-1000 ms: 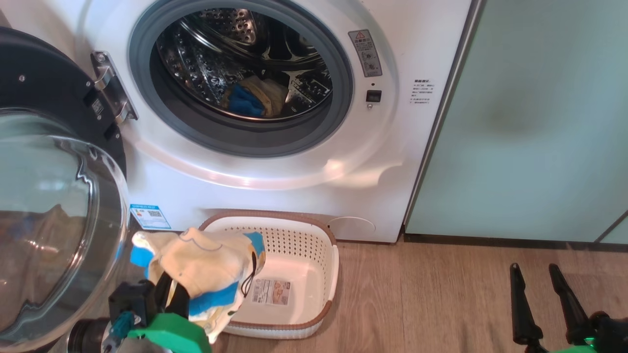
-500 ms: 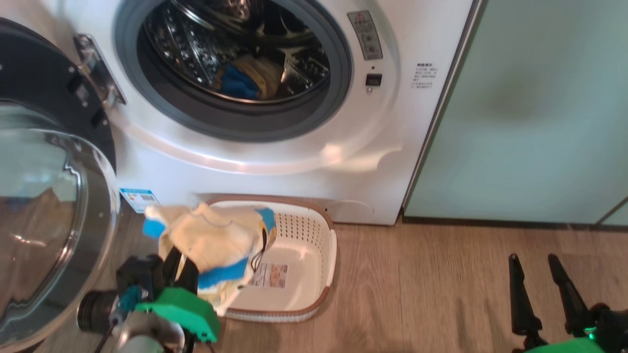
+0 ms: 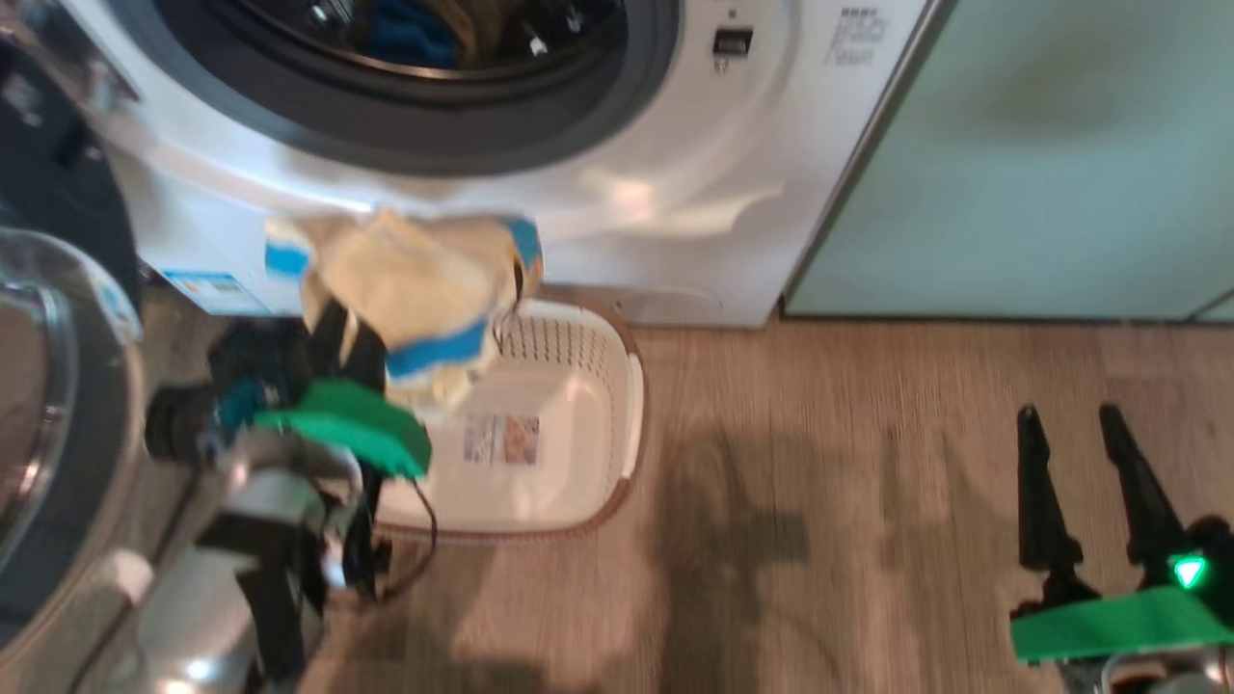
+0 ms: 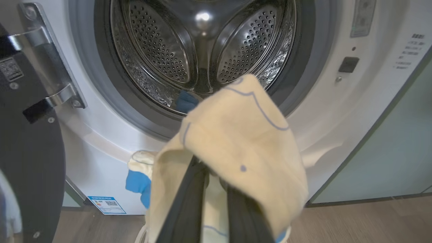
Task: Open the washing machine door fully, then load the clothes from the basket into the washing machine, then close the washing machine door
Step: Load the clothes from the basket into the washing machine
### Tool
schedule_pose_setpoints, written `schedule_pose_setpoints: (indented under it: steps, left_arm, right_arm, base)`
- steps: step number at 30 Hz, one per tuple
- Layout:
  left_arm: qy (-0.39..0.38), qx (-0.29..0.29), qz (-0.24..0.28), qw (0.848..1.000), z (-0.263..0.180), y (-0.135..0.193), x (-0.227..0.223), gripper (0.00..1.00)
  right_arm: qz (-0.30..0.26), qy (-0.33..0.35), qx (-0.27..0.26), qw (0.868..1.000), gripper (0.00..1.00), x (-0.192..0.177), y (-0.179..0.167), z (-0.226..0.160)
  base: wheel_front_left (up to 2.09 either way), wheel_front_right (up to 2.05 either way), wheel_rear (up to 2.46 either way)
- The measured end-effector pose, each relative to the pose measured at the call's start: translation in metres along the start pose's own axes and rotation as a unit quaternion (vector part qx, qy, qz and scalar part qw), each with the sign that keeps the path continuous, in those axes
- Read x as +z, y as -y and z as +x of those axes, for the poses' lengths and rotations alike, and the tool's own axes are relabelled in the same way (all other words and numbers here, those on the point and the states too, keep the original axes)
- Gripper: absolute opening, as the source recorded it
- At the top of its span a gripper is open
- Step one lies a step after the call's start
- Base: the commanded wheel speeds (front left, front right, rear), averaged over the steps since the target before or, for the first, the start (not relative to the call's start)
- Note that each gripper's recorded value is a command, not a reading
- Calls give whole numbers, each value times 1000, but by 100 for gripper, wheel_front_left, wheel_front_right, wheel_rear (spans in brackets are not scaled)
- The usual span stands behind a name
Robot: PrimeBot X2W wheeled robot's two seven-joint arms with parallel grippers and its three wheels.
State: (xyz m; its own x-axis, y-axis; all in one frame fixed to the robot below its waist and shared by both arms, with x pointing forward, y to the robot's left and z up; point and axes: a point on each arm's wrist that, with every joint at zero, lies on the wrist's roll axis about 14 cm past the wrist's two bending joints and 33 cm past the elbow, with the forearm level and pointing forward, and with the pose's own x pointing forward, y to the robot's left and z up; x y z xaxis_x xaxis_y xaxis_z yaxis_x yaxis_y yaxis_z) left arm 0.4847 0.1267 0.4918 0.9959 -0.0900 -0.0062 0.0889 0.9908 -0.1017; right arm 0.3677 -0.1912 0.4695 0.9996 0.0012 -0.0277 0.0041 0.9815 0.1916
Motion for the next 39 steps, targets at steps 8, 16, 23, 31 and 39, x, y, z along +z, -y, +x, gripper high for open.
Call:
schedule_pose_setpoints:
  steps: [8,16,23,31,39]
  left_arm:
    - [-41,-10,-20,999,62,2,-33,0]
    - [-100,-33,-23,994,122,2,-60,0]
    - [-140,-55,-28,988,172,7,-63,0]
    - [-163,-72,-18,984,218,14,-63,0]
    - [-141,-62,-45,987,263,19,-51,0]
  right_arm:
    - [-2,-19,-27,999,100,-15,19,17]
    - [-3,-35,-59,998,100,-26,39,21]
    - [5,-40,-79,996,100,-31,51,27]
    - [30,-45,-97,994,100,-36,59,27]
    - [41,-56,-130,989,100,-39,72,14]
  base:
    - [0,0,0]
    - [0,0,0]
    - [0,0,0]
    - [0,0,0]
    - [0,0,0]
